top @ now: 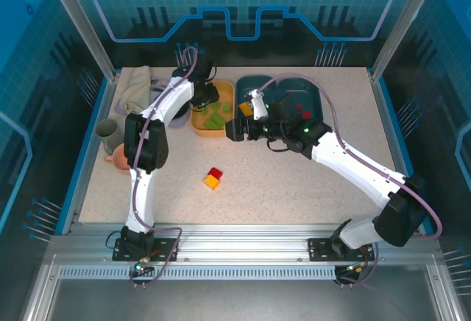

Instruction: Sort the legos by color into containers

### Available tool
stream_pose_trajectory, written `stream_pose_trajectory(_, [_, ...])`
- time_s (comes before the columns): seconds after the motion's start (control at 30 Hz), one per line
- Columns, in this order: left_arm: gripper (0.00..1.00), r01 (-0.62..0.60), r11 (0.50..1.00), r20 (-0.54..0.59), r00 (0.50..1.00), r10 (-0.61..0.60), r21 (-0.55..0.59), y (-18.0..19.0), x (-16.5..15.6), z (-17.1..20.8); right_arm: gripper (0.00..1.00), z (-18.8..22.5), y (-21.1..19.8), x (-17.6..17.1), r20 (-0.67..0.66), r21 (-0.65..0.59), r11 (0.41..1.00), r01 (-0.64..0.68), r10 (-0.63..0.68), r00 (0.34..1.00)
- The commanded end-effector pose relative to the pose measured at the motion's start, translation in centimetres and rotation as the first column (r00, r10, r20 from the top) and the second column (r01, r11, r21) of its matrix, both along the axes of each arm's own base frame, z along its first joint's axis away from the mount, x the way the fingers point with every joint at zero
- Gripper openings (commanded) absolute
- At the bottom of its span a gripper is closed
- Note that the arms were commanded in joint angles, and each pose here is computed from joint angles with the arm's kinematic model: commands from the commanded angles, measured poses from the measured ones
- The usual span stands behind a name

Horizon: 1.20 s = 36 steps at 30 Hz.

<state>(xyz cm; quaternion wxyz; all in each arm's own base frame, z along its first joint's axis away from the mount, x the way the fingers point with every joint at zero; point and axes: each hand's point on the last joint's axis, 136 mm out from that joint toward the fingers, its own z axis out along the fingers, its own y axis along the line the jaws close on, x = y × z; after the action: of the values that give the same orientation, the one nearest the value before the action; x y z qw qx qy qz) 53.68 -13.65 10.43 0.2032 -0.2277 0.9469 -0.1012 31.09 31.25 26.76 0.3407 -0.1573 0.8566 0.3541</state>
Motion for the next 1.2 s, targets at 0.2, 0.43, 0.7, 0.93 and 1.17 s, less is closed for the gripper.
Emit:
stream_pose_trajectory(0.2, [0.36, -0.097, 0.995, 0.005, 0.995, 0.097, -0.014, 1.6, 4.7, -2.5, 0.81, 1.2, -1.5, 1.3, -0.001, 0.069, 0.997, 0.035, -0.035, 0.999])
stream_pose_trajectory(0.43, [0.47, -0.123, 0.991, -0.033, 0.992, 0.121, -0.045, 1.4, 4.7, -3.8, 0.81, 0.2, -2.3, 1.1, -0.024, 0.051, 0.998, 0.042, -0.041, 0.999])
stream_pose_trajectory(0.7, [0.58, -0.089, 0.989, 0.045, 0.995, 0.094, -0.115, 0.4, 4.5, 1.8, 0.81, -1.7, -2.7, 0.5, -0.031, -0.071, 0.997, -0.008, 0.006, 1.0])
stream_pose_trajectory(0.93, [0.62, -0.089, 0.984, 0.15, 0.982, 0.113, -0.157, 0.8, 0.7, 9.6, 0.81, -7.0, -2.6, -0.6, -0.251, -0.253, 0.967, 0.03, -0.095, 0.963])
stream_pose_trajectory(1.17, [0.63, -0.123, 0.973, 0.157, 0.975, 0.154, -0.195, 3.1, -10.0, 11.7, 0.78, -11.3, 2.1, -3.4, -0.385, -0.407, 0.913, 0.026, -0.197, 0.902])
